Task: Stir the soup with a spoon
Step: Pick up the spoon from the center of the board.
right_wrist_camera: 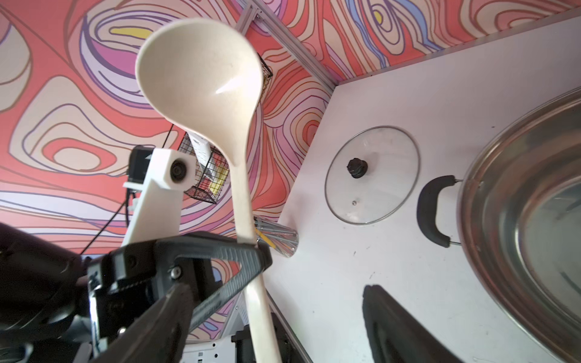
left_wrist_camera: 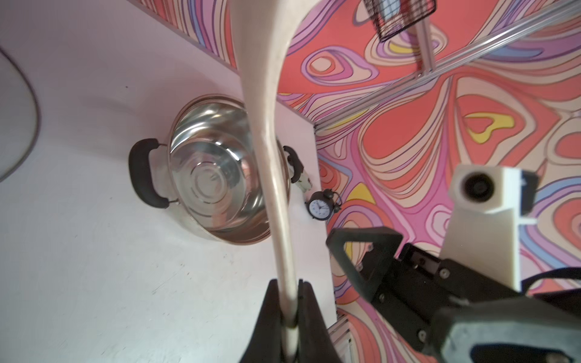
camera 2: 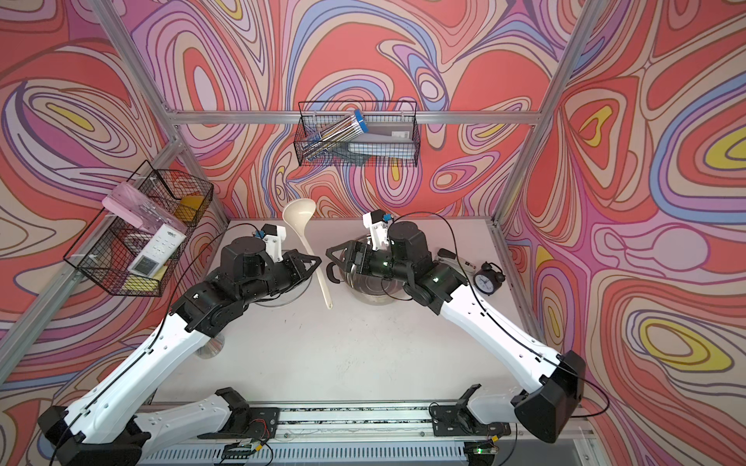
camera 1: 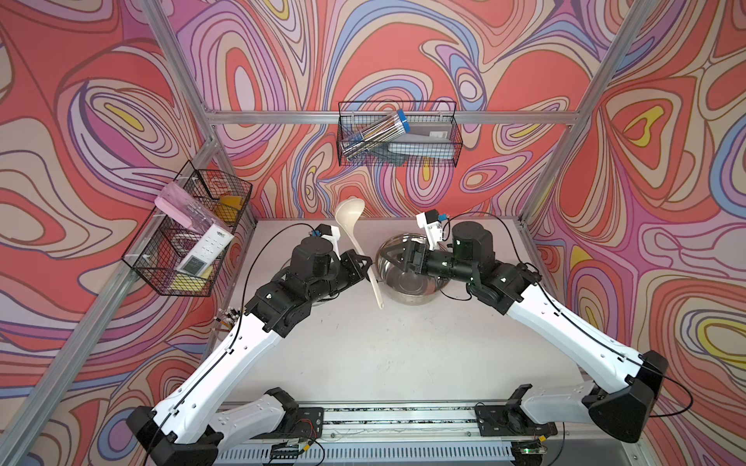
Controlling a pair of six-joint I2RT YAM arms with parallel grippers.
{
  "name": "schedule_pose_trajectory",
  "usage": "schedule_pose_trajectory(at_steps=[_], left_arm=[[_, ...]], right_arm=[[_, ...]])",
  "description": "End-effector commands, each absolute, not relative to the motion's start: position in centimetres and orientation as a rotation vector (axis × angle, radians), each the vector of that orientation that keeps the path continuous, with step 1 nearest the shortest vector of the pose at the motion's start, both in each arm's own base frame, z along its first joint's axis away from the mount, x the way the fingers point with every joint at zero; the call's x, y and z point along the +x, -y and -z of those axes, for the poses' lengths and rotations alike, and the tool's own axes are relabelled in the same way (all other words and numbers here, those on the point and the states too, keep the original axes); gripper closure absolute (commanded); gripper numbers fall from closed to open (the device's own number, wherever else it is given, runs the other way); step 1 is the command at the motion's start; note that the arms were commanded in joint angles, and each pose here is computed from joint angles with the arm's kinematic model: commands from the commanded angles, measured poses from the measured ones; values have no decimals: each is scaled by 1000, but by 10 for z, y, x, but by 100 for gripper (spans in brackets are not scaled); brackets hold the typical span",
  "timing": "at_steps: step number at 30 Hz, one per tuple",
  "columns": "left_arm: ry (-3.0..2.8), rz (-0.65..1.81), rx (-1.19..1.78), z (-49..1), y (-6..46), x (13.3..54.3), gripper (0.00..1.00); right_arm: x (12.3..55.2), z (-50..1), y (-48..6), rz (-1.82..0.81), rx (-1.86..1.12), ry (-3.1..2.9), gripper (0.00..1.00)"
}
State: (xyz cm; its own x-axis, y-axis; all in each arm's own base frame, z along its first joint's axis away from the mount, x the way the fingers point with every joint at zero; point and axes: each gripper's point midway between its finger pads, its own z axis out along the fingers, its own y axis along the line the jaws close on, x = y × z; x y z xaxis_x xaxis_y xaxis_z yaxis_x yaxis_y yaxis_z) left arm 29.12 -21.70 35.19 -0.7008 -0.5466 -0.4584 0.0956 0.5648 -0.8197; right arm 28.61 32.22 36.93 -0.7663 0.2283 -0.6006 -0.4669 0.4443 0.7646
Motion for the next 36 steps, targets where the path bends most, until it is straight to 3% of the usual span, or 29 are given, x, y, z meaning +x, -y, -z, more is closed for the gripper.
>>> schedule_pose_trajectory(at_steps=[1,10,15,23,36], left_arm=[[-1816,1462,-440,-404,220,308,100],[-1662,1722,-488,-435,222,326,100],[-1686,1739,-441,-437,225,317,100],[-1691,1749,-413,-437,226,311,100],[-1654,1799,-406,-440,226,308,100]], right_arm=[[273,-407,-324,-1498,-212,-1904,13],[277,-413,-327,-1527,-176,-1901,22],[279,-420,-325,-1539,-150,-1886,26],[273,-426,-336,-1632,-190,-1888,46],[257,-415,-344,-1684,-252,-1967,60]])
